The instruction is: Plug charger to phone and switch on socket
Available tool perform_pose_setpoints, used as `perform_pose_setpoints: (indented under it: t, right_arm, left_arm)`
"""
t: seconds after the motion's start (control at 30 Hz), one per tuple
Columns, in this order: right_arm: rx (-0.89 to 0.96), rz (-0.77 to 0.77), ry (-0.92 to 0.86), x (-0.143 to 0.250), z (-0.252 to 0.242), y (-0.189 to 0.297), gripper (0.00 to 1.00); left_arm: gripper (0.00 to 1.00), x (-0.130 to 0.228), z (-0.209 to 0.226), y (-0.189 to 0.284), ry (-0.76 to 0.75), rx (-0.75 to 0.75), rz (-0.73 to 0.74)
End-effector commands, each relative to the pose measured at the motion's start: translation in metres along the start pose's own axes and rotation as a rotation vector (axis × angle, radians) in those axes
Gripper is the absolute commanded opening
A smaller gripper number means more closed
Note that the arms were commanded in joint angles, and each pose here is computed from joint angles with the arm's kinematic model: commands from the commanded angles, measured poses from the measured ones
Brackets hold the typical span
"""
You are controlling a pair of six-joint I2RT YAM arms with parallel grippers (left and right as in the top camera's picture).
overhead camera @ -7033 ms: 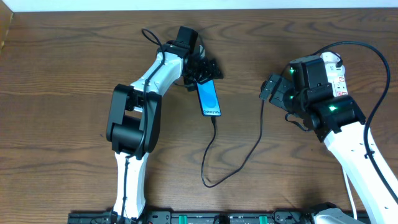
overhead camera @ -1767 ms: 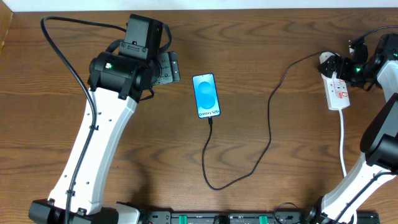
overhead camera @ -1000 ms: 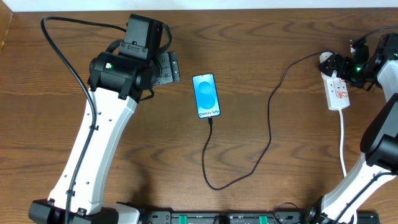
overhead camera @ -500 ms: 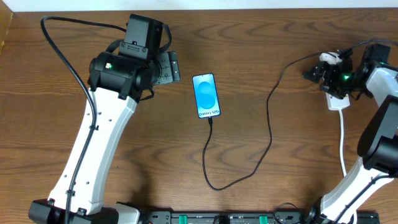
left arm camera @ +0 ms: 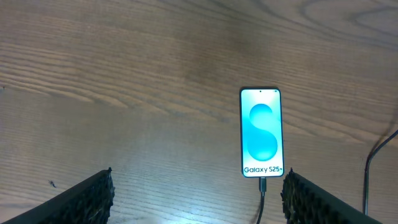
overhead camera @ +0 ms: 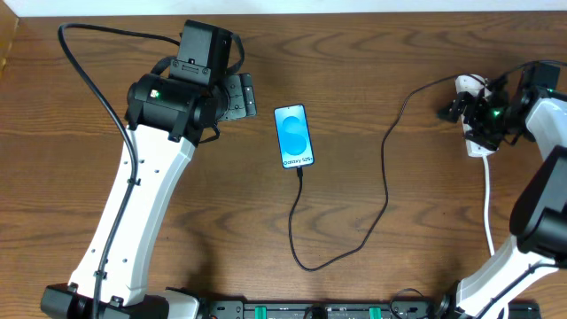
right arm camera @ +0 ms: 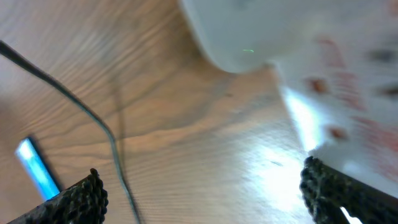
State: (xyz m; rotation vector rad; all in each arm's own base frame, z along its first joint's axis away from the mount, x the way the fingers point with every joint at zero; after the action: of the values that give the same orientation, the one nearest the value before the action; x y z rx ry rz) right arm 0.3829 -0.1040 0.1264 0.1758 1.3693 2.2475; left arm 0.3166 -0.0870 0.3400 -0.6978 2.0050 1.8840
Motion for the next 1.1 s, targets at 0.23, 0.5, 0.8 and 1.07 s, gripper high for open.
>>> perform_pose_setpoints:
  t: [0.23, 0.5, 0.8, 1.07]
  right_arm:
    - [0.296, -0.248, -0.05, 0.016, 0.017, 0.105, 0.99]
    - [0.309, -0.343, -0.066, 0.044, 0.037, 0.156, 0.99]
    - [0.306, -0.353, -0.063, 0.045, 0.039, 0.159, 0.99]
    - [0.306, -0.354, -0.063, 0.045, 0.039, 0.159, 0.99]
  left_arm:
    - [0.86, 0.0, 0.004, 0.004, -0.013, -0.019, -0.012]
    - [0.85, 0.0, 0.004, 0.004, -0.013, -0.019, -0.012]
    - [0.85, 0.0, 0.004, 0.004, -0.013, -0.019, -0.012]
    - [0.86, 0.0, 0.004, 0.004, -0.013, -0.019, -0.012]
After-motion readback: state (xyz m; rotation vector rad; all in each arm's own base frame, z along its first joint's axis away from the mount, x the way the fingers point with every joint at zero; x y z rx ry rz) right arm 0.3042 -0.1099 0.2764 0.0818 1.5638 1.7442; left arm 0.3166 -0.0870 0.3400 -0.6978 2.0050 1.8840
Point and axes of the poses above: each gripper's point midway between its finger pads, its own y axis back along the fingers, its own z axis along the line the jaws close on, x = y × z, the point moved 9 cm from there along y, back along the fingers
